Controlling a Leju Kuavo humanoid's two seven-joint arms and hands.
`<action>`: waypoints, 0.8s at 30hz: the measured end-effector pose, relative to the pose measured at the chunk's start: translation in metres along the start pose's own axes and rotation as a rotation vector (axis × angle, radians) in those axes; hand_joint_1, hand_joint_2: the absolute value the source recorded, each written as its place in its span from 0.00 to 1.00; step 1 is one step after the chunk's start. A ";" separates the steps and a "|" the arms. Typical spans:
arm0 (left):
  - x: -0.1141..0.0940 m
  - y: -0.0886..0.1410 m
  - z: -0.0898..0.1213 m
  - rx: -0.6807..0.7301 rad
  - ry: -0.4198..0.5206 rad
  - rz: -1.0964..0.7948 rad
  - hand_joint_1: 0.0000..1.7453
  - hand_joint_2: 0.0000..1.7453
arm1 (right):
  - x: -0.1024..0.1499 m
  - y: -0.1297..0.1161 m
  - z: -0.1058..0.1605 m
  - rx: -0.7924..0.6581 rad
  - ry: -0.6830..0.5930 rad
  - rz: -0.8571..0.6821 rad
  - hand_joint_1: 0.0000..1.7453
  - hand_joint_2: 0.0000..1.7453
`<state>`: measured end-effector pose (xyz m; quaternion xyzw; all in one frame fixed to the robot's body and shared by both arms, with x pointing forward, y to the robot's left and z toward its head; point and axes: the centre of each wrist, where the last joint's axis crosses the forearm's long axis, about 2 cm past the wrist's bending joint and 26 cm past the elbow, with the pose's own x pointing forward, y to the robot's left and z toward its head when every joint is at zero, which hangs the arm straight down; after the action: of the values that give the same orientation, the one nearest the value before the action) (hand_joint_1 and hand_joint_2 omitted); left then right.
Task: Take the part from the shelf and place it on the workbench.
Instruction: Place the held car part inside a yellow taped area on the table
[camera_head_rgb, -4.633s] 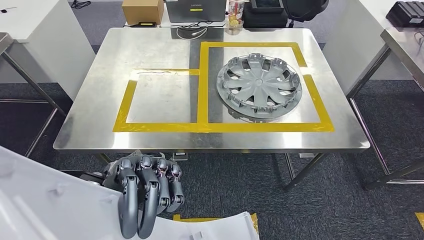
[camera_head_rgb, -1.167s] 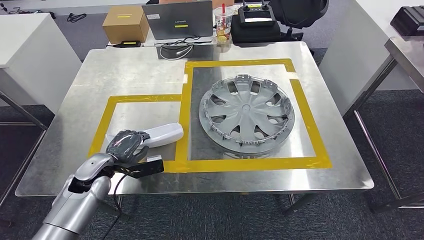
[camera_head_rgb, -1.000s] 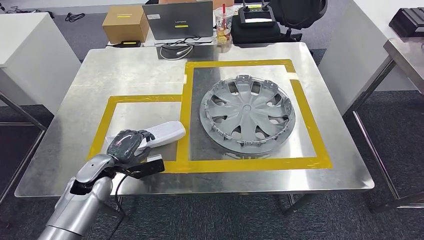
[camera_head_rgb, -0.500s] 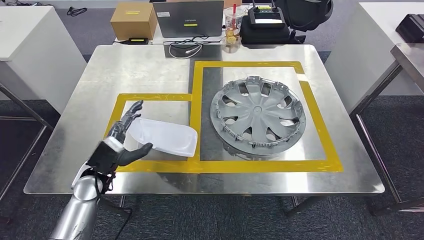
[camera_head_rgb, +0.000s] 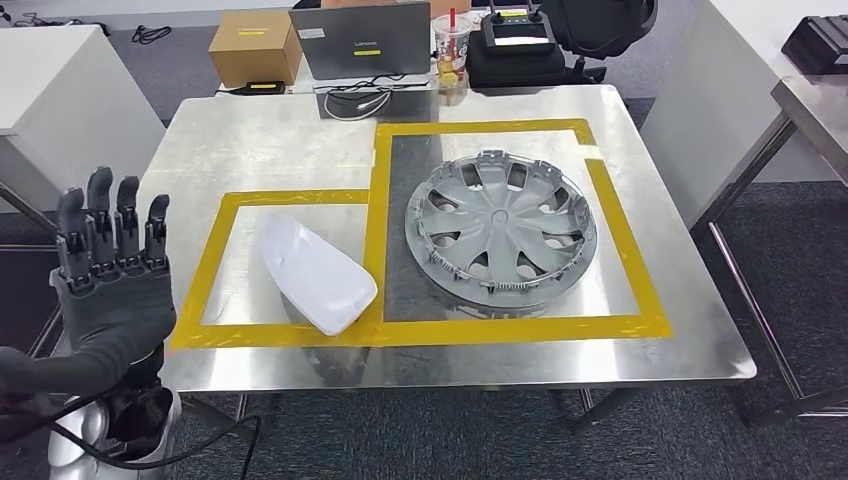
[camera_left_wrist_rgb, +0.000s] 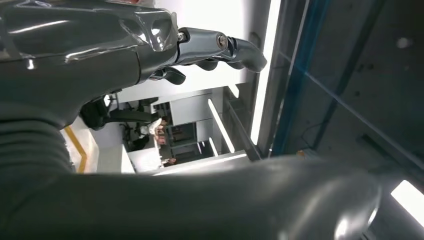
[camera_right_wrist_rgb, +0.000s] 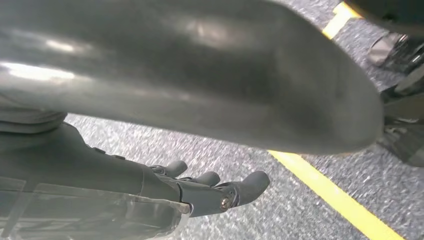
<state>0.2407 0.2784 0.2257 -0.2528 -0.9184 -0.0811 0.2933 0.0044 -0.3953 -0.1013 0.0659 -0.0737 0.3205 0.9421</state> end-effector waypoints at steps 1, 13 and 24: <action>0.004 -0.002 -0.001 -0.008 -0.006 -0.001 0.00 0.00 | 0.002 0.003 0.000 0.011 -0.002 -0.003 0.00 0.00; 0.029 -0.009 0.005 -0.002 -0.027 -0.055 0.00 0.00 | 0.021 0.009 0.009 -0.021 -0.011 0.031 0.00 0.00; 0.044 0.002 0.016 0.034 -0.003 -0.196 0.00 0.00 | 0.025 -0.006 0.023 -0.070 -0.011 0.034 0.00 0.00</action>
<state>0.2033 0.3033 0.2386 -0.1570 -0.9404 -0.0936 0.2867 0.0252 -0.3895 -0.0752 0.0335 -0.0913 0.3336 0.9377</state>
